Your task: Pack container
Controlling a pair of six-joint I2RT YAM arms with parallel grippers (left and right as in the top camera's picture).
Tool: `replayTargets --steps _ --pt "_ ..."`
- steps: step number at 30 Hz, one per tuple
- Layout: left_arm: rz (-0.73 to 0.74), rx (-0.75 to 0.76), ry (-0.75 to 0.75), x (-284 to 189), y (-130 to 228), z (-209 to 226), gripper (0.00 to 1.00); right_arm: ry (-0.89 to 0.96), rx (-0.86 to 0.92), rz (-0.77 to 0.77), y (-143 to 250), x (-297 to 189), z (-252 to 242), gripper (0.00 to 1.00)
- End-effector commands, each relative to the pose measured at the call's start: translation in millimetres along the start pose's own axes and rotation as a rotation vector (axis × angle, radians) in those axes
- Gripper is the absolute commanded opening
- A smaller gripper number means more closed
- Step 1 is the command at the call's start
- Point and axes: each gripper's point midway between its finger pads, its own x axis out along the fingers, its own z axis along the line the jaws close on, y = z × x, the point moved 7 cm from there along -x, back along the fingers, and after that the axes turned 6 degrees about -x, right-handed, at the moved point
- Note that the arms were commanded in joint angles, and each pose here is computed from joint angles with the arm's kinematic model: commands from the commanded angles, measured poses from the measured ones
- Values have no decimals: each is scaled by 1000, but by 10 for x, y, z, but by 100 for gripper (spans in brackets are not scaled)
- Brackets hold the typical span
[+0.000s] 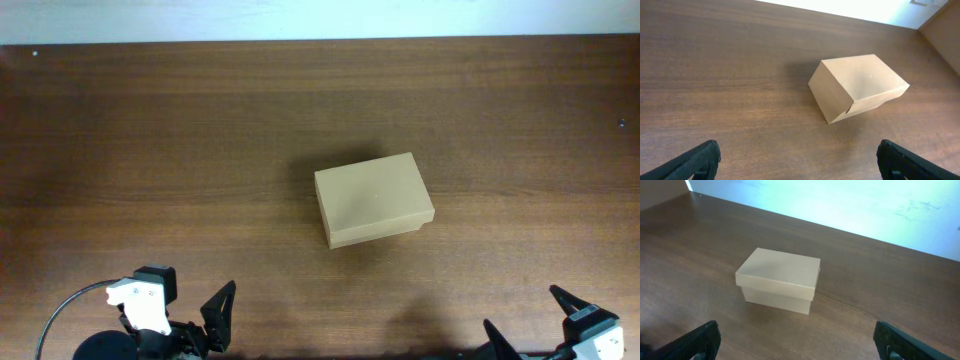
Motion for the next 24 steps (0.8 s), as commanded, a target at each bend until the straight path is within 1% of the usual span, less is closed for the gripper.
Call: replayTargets --steps 1,21,24 --pt "8 -17 17 13 25 -8 100 11 10 3 6 18 -4 99" --pt "14 -17 13 12 37 -2 100 11 10 4 6 19 -4 99" --pt "69 -20 -15 8 134 45 99 11 10 4 6 19 -4 99"
